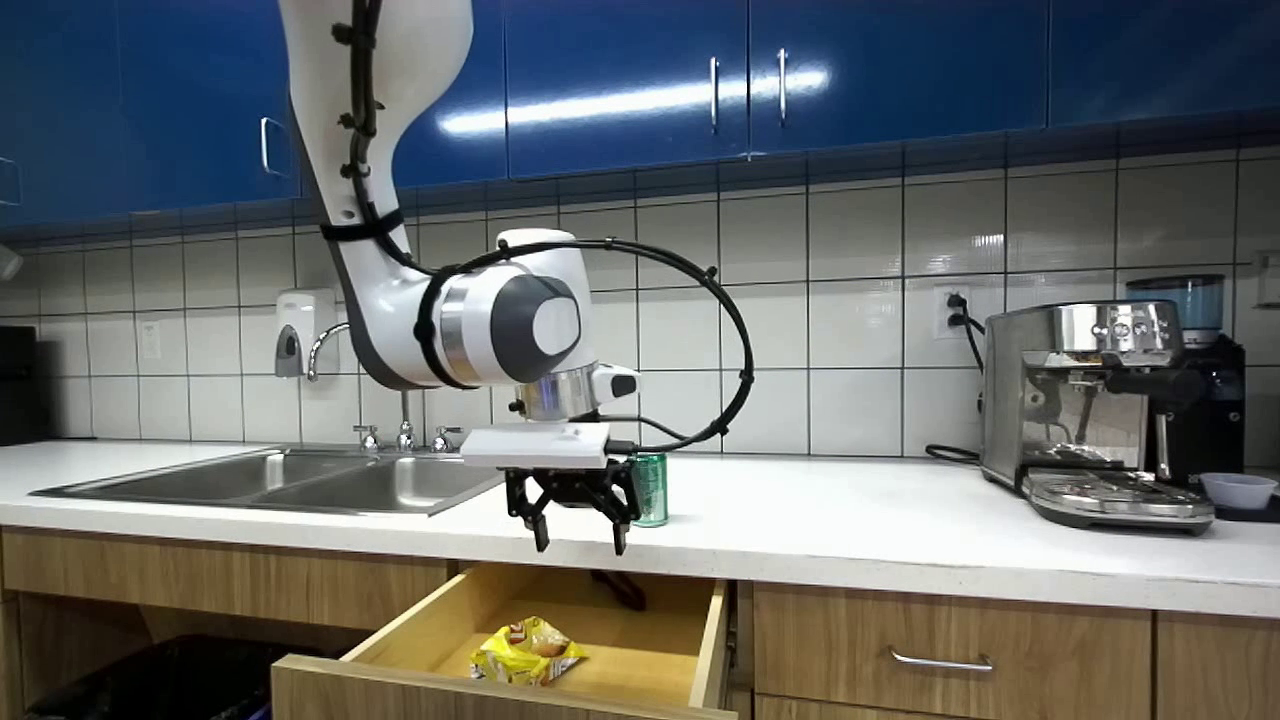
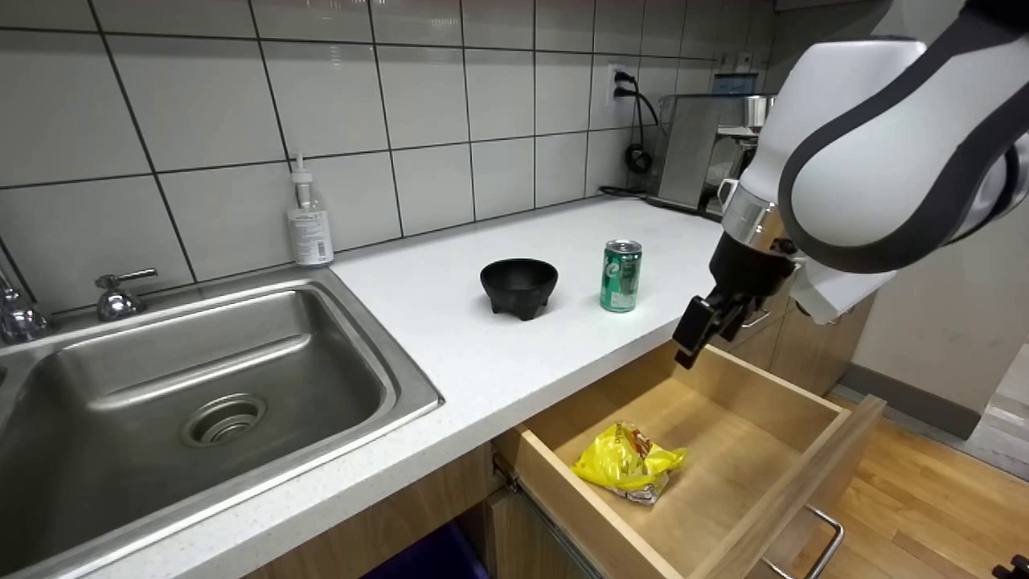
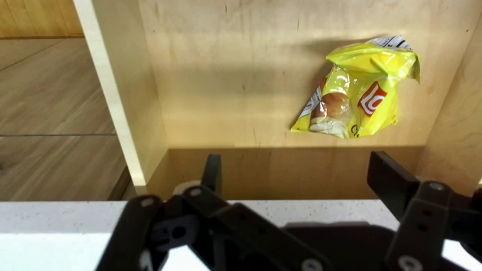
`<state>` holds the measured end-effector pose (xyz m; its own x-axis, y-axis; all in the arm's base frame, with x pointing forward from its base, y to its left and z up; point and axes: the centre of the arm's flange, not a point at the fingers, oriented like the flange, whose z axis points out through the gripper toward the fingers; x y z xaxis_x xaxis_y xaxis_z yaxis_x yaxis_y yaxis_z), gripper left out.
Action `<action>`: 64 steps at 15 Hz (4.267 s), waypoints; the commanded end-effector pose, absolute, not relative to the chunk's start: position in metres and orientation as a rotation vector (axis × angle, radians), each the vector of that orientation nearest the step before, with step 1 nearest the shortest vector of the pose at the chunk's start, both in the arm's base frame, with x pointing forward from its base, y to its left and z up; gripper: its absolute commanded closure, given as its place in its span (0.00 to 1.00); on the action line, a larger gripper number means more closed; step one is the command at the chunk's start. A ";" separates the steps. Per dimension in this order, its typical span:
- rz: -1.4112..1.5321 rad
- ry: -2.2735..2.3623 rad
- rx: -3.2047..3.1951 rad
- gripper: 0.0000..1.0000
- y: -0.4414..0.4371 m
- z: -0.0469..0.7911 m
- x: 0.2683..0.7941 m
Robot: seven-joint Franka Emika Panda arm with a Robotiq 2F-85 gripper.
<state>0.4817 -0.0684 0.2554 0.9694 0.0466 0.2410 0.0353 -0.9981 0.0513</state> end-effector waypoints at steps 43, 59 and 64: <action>0.760 -0.173 3.001 0.00 -0.127 0.341 0.598; 0.729 -0.126 3.003 0.00 -0.114 0.332 0.623; 0.704 -0.132 3.007 0.00 -0.115 0.324 0.625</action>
<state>0.6147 -0.1109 0.3225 0.8828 -0.0760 0.4635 -0.0989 -0.9948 0.0253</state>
